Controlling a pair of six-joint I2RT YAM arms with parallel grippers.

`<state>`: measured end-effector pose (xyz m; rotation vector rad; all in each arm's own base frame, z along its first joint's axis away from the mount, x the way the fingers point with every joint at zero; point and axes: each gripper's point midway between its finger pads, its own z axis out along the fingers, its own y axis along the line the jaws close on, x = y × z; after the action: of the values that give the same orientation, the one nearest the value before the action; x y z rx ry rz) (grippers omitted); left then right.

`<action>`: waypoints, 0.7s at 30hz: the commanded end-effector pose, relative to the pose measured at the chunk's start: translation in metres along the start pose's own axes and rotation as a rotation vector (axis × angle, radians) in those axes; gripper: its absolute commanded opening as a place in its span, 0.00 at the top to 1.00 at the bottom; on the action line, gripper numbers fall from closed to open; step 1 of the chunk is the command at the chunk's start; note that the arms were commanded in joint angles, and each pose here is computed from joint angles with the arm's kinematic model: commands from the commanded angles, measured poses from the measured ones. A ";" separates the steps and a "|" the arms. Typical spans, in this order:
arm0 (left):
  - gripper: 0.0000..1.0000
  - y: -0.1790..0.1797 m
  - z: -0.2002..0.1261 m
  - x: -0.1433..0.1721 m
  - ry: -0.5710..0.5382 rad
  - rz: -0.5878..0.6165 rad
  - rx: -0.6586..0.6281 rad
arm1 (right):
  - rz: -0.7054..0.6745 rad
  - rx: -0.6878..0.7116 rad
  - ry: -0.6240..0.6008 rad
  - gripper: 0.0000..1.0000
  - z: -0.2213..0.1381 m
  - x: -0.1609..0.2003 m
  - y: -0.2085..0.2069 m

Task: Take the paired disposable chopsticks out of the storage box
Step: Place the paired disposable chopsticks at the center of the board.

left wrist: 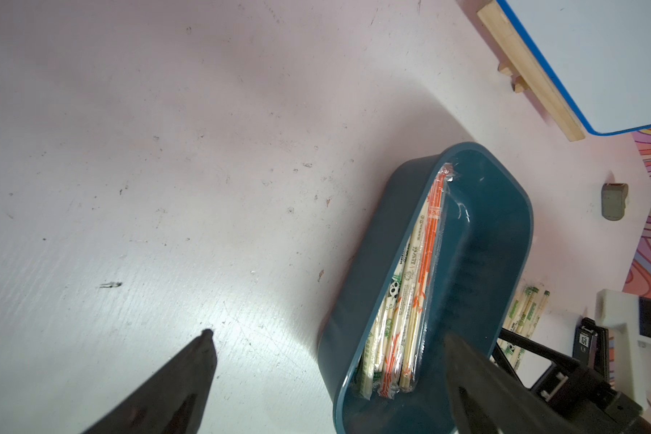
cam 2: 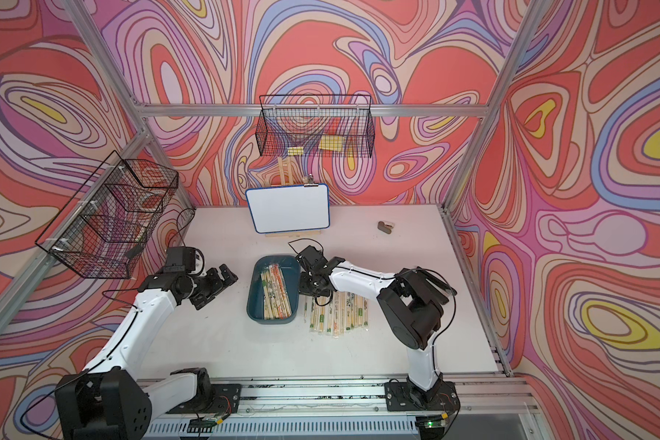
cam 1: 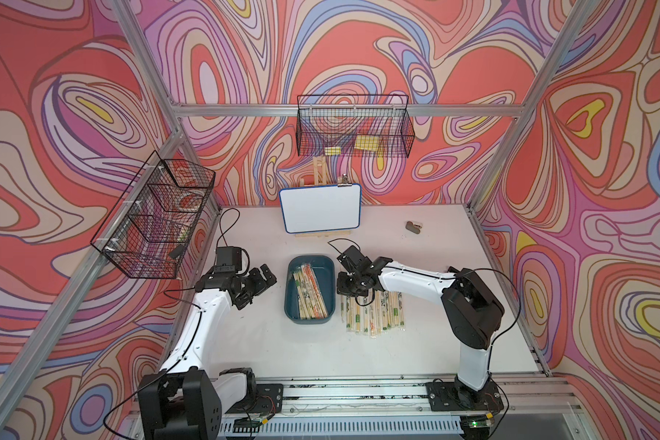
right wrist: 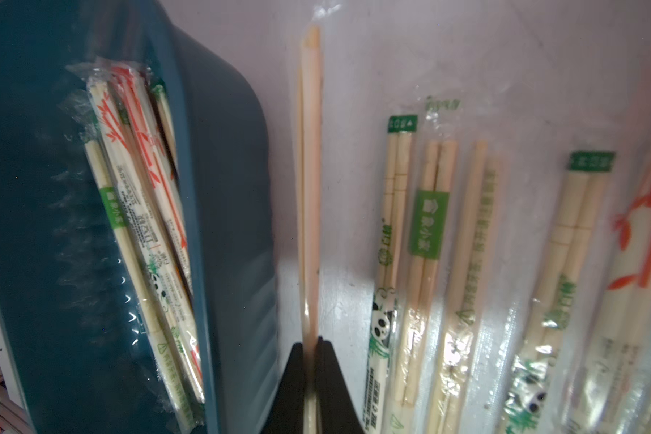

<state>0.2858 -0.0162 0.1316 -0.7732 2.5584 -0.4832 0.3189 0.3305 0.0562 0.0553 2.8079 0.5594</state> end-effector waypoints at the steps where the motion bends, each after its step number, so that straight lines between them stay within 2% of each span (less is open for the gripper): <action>1: 0.00 0.001 -0.004 0.002 -0.006 0.000 0.008 | 0.013 0.027 0.022 1.00 0.014 0.011 -0.009; 12: 0.00 0.003 -0.002 0.004 -0.004 -0.002 0.006 | 0.009 0.046 0.038 1.00 0.019 0.017 -0.014; 16: 0.00 0.003 -0.001 0.004 -0.001 -0.002 0.005 | 0.005 0.052 0.040 0.90 0.019 0.018 -0.014; 21: 0.00 0.003 -0.001 0.004 -0.003 0.000 0.006 | 0.001 0.058 0.041 0.84 0.018 0.019 -0.014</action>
<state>0.2826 -0.0166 0.1280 -0.7768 2.5658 -0.4826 0.3091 0.3281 0.0363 0.0613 2.8504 0.5211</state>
